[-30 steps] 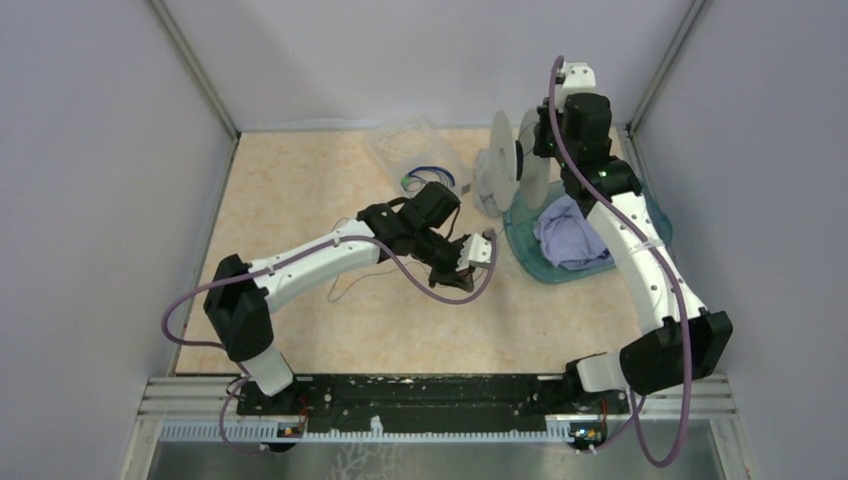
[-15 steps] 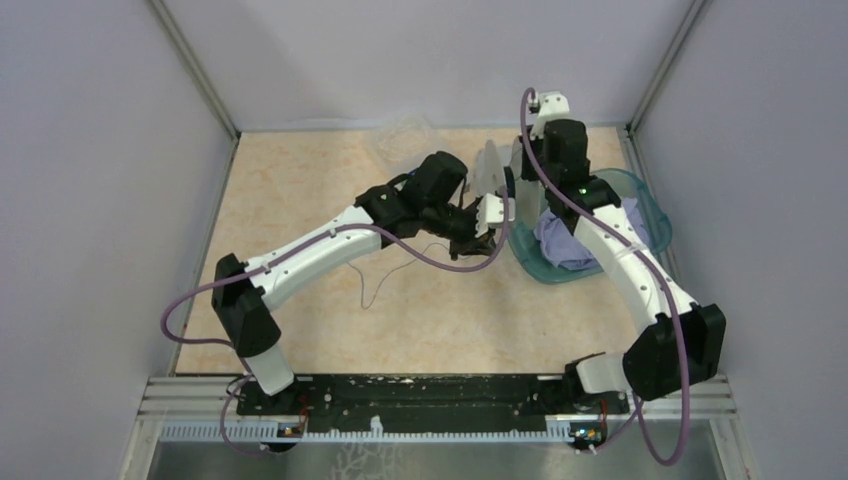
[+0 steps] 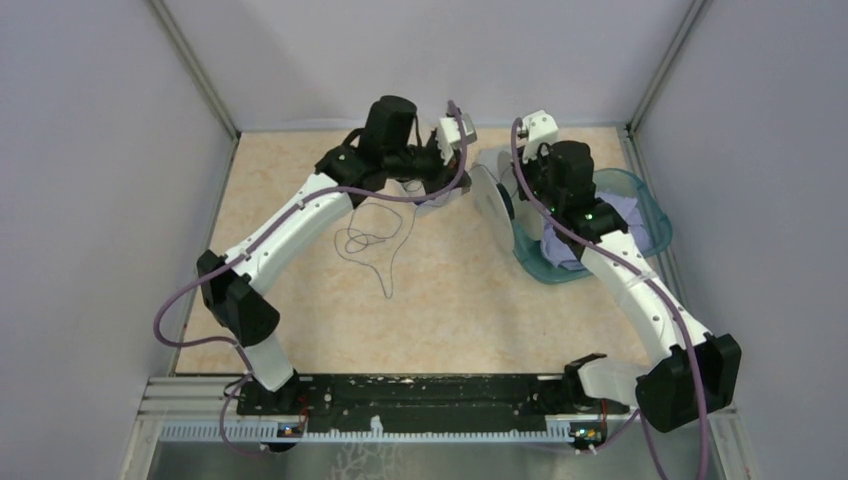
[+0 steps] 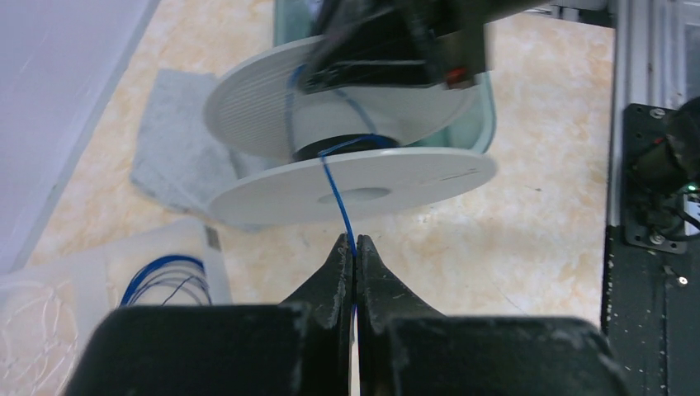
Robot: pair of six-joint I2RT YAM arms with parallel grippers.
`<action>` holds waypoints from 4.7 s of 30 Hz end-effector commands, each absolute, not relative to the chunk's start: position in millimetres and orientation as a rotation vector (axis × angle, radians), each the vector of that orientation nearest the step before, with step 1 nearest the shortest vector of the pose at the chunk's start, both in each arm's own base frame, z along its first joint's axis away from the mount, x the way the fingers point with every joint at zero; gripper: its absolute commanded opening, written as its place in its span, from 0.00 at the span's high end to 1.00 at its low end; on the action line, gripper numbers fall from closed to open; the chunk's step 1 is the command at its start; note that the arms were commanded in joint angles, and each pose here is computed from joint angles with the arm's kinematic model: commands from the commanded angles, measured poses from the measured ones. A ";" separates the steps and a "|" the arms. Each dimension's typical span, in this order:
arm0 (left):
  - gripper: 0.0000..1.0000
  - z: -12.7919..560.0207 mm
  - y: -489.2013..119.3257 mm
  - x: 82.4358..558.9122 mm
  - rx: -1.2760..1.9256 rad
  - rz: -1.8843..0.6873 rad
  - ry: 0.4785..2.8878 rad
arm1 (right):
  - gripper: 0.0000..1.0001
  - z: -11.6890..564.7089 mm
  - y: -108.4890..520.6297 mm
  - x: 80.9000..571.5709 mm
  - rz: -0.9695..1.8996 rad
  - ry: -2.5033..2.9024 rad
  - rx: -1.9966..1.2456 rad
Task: Wrap the cables
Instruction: Wrap the cable around the cable reel.
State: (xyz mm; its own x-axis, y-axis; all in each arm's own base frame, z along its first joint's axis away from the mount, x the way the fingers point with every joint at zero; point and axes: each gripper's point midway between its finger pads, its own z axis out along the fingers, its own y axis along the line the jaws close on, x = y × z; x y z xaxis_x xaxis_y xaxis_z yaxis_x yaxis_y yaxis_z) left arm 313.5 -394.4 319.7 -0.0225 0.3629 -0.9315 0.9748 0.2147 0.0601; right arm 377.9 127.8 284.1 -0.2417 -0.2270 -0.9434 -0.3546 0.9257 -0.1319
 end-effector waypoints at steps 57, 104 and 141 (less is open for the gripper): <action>0.16 153.7 -315.8 353.3 1.223 -1.025 1.572 | 1.00 506.3 152.6 308.5 0.603 1.511 -0.416; 1.00 59.3 -317.8 258.9 1.746 -0.802 1.776 | 1.00 510.5 87.1 364.4 0.363 1.551 -0.023; 1.00 286.3 -426.6 247.1 1.616 -0.816 1.372 | 1.00 341.3 99.6 390.5 0.060 1.701 -0.216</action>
State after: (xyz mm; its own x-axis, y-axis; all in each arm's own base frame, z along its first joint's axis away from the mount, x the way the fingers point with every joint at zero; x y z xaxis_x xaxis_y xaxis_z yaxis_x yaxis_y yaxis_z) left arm 219.5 -430.4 236.5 0.1996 0.5076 -0.8381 0.9773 -0.1647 0.1329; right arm 394.2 85.5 290.9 -0.3023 -0.1334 -0.9438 -0.1135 0.9882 -0.1033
